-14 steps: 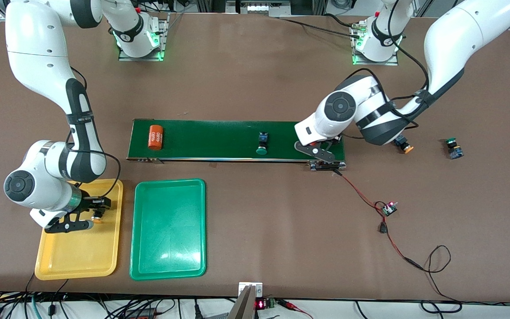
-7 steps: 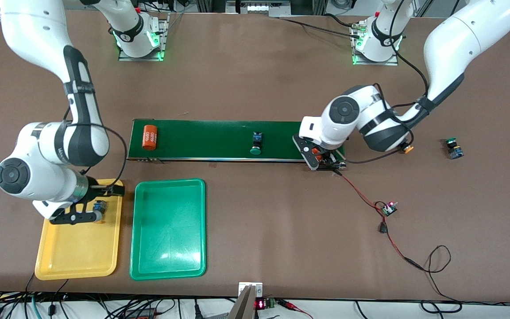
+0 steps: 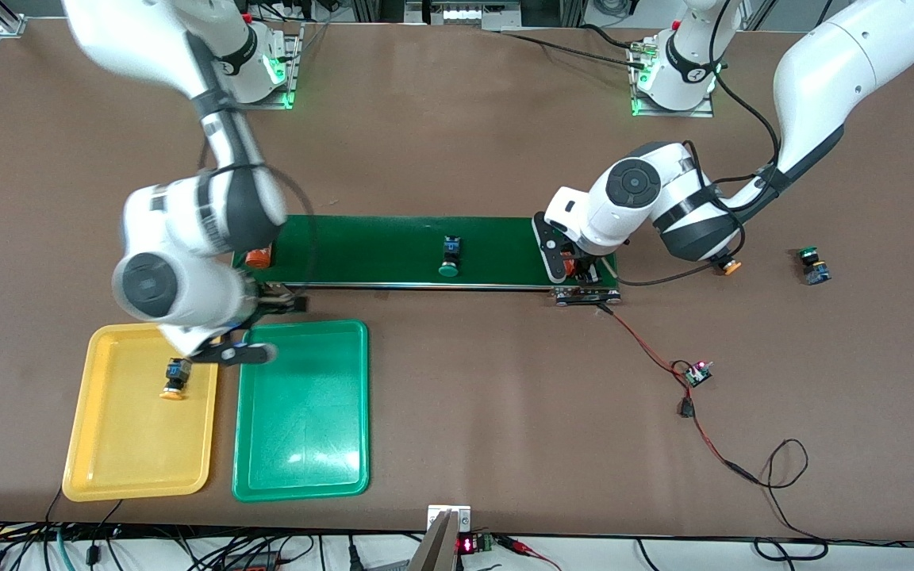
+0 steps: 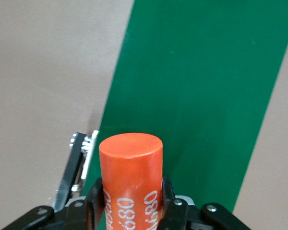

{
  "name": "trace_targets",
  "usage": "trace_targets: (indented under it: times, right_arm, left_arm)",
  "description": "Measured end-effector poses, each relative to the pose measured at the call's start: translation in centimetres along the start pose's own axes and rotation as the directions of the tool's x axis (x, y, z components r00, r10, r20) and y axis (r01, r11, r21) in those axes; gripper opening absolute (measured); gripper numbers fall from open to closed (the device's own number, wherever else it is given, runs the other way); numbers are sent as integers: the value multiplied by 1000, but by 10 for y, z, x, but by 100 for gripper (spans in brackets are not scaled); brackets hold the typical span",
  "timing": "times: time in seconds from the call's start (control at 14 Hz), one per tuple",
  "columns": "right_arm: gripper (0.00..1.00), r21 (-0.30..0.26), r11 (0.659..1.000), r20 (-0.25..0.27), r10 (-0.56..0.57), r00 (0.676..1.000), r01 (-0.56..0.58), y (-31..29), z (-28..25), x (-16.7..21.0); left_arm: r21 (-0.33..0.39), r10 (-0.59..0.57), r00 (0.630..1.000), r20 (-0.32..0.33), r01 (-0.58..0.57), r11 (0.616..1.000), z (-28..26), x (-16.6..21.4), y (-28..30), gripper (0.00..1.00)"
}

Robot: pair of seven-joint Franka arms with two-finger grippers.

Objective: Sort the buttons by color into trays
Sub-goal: 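Drop the yellow button into the yellow tray while the left gripper places the cylinder, then grasp the green button with the right gripper while the left gripper reaches a yellow button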

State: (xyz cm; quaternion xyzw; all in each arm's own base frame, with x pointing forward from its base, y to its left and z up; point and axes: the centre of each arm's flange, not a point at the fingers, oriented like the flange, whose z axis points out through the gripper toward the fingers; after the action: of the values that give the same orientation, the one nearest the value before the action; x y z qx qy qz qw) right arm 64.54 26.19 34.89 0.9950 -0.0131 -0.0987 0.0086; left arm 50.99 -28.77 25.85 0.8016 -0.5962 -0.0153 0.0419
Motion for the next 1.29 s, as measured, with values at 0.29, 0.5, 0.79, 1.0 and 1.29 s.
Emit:
trace_targets:
  times: [0.29, 0.5, 0.79, 1.0, 1.29]
  right_arm:
    - [100, -35, 999, -4, -11, 1000, 11, -107, 11, -58]
    - [100, -53, 998, 11, -45, 999, 46, -142, 23, -85]
    - [100, -28, 999, 9, 33, 999, -32, -178, 40, -109]
    - [100, -27, 999, 10, 46, 999, -46, -190, 50, -116]
    - [100, -28, 998, -7, 47, 999, -47, -197, 82, -114]
  left_arm:
    - [-10, 13, 1000, 24, -13, 1000, 3, 0, 8, 74]
    - [-7, 24, 999, 32, -24, 1000, -7, 5, 13, 100]
    - [23, -67, 991, 116, 64, 998, -66, -3, -8, 100]
    - [47, -329, 934, 140, 325, 944, -87, -45, -55, 100]
    - [97, -699, 690, 188, 696, 712, -64, -102, -86, 100]
